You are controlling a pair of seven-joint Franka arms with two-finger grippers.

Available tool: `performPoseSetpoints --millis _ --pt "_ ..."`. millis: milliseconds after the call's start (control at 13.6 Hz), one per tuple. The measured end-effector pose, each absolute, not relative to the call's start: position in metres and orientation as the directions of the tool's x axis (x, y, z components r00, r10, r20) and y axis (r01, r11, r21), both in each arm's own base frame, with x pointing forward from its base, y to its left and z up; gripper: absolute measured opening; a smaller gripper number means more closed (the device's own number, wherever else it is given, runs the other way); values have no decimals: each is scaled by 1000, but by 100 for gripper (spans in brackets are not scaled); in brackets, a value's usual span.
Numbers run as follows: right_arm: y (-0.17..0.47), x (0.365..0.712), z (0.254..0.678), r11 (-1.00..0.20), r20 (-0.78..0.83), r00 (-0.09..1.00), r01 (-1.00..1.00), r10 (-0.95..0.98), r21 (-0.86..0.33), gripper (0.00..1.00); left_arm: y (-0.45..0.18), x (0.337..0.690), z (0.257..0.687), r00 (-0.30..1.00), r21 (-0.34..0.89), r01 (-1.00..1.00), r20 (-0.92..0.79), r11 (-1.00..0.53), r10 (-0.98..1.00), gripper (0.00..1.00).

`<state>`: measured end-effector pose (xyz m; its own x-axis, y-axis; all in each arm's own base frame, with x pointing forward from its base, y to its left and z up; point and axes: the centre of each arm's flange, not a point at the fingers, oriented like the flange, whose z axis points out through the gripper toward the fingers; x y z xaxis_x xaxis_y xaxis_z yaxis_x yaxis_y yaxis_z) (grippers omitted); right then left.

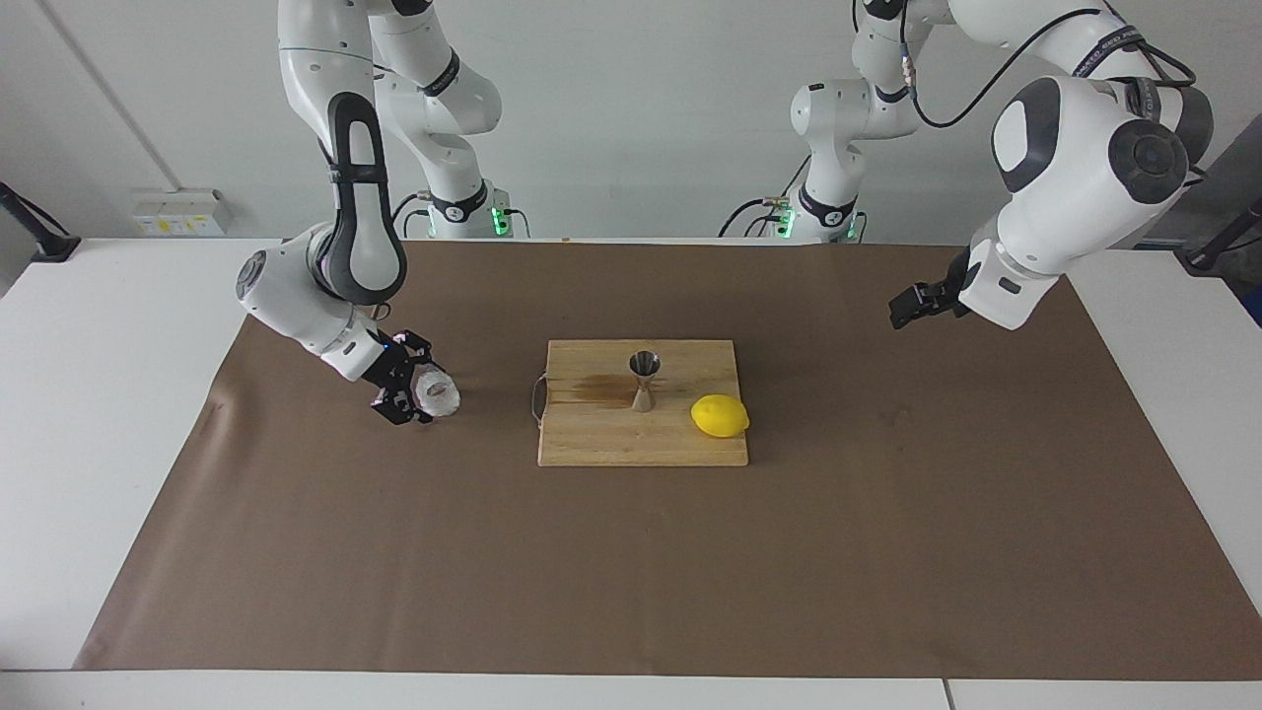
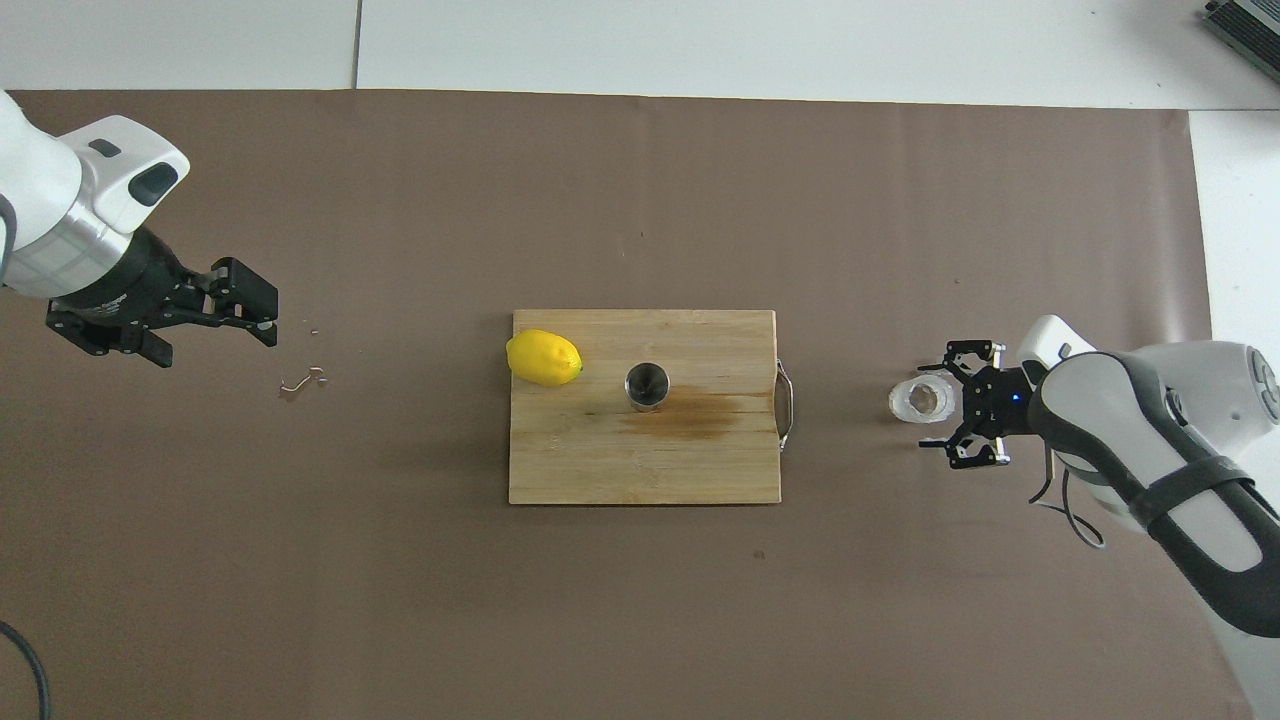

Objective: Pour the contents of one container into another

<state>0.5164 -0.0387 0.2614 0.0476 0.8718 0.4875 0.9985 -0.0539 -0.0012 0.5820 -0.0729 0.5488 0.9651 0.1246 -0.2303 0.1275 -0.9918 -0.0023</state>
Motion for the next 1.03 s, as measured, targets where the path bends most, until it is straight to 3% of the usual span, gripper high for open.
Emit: performPoseSetpoints --millis 293,513,733,1027 --pt "-32 517 262 -47 493 41 999 869 0 100 -69 579 561 974 -35 117 -192 -993 121 100" --pt "-27 518 262 -40 494 34 999 869 1 85 -68 577 566 976 -34 113 -184 -993 118 100" --pt "-27 520 264 -42 495 32 999 868 8 51 -66 572 570 980 -29 85 -177 -996 89 100" --pt "-26 521 266 -40 495 30 999 869 11 51 -59 561 570 986 -24 85 -141 -996 88 100"
